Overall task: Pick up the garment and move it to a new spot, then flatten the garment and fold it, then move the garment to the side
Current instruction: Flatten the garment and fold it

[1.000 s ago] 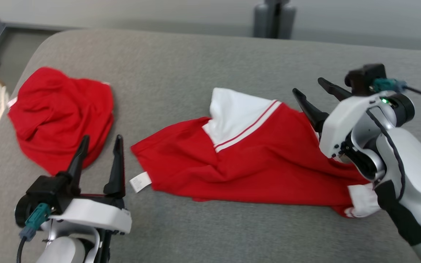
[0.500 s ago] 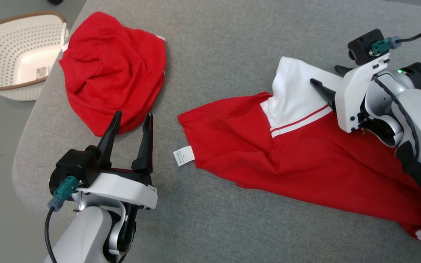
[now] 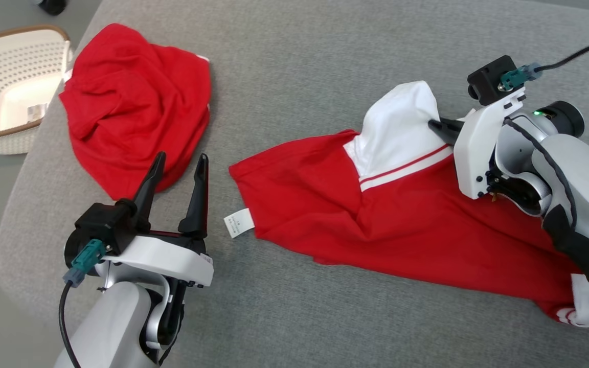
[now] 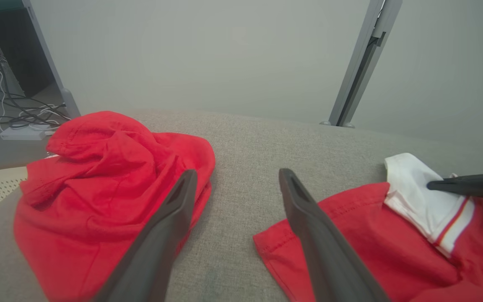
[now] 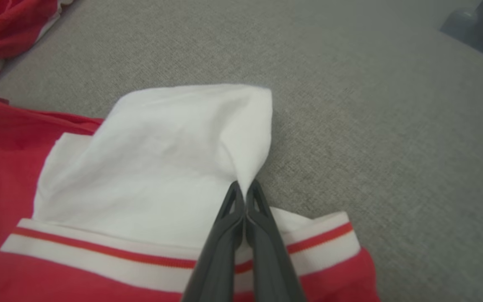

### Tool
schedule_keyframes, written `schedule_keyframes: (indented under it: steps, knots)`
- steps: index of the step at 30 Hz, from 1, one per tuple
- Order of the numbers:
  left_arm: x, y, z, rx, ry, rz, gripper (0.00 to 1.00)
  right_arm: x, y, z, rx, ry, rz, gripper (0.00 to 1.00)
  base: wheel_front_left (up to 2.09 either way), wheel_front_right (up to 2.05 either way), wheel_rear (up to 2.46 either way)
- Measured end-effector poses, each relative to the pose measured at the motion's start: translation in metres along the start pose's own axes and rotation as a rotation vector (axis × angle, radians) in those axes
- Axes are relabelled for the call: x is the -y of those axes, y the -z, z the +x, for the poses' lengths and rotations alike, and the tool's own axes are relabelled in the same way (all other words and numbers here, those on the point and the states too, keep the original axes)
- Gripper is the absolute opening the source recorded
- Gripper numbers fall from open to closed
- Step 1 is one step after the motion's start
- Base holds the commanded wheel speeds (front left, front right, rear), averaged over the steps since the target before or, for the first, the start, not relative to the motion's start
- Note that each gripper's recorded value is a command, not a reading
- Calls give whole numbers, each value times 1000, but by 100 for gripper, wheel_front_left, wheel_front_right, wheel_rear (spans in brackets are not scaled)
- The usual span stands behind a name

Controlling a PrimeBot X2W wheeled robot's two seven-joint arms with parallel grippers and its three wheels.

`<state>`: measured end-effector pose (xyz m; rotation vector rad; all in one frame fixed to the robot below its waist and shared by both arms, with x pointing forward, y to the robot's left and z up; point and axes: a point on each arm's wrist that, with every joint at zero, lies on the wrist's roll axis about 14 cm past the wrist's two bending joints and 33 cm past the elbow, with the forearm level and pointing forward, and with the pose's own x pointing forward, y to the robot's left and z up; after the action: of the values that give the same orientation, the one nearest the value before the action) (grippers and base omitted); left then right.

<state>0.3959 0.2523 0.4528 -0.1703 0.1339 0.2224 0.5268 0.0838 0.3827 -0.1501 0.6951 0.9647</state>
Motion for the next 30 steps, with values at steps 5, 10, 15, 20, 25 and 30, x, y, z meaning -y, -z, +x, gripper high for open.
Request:
schedule_keyframes:
  steps: [5,10,15,20,25,30]
  knots:
    - [9,-7,7,24,38,9,100,17,-35,-35,248,53,-7,0,0,0,0]
    - [22,-10,8,32,84,17,100,30,-48,-77,428,111,3,0,0,0,0]
    - [35,-15,7,36,124,15,100,27,-41,-121,544,143,8,0,0,0,0]
    - [42,-17,4,31,144,15,100,13,-17,-151,586,149,22,0,0,0,0]
    - [50,-19,-1,24,168,16,100,-4,29,-185,589,191,104,0,0,0,0]
    - [62,-23,-7,22,200,18,100,-22,71,-209,549,237,161,0,0,0,0]
